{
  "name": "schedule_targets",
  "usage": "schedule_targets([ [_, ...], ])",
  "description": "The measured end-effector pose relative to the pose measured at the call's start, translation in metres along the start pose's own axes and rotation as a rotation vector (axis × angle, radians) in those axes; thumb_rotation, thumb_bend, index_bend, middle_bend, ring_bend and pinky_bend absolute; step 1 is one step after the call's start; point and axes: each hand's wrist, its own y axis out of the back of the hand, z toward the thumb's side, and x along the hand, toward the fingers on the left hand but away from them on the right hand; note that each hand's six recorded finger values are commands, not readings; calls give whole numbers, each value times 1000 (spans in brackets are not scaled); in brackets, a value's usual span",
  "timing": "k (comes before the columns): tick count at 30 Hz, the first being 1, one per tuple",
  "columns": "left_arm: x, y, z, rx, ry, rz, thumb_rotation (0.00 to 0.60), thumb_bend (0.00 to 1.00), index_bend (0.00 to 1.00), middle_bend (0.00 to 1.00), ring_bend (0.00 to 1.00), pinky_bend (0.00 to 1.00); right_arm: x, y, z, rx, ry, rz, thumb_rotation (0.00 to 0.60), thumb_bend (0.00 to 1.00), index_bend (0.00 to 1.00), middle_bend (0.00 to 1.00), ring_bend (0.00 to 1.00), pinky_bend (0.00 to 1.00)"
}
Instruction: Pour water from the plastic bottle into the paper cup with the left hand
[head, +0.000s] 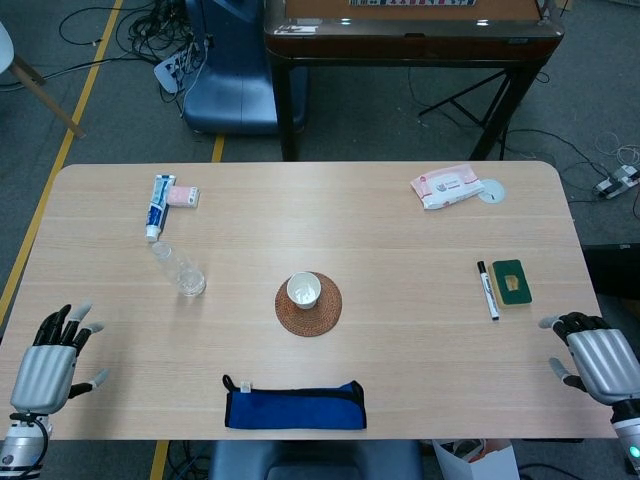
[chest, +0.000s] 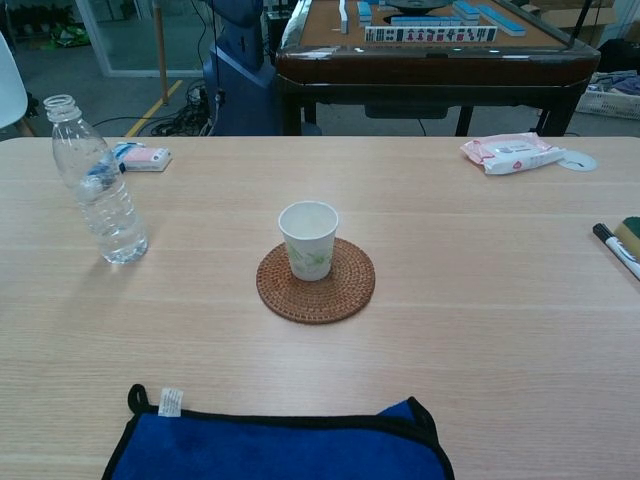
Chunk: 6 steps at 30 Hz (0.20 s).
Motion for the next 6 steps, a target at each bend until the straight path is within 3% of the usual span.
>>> schedule_targets([
  [6, -6, 8, -3, 14, 5, 1, 600, 119, 305, 120, 0, 90, 1, 1, 2, 1, 5, -4, 600, 310, 336, 345, 247, 327],
])
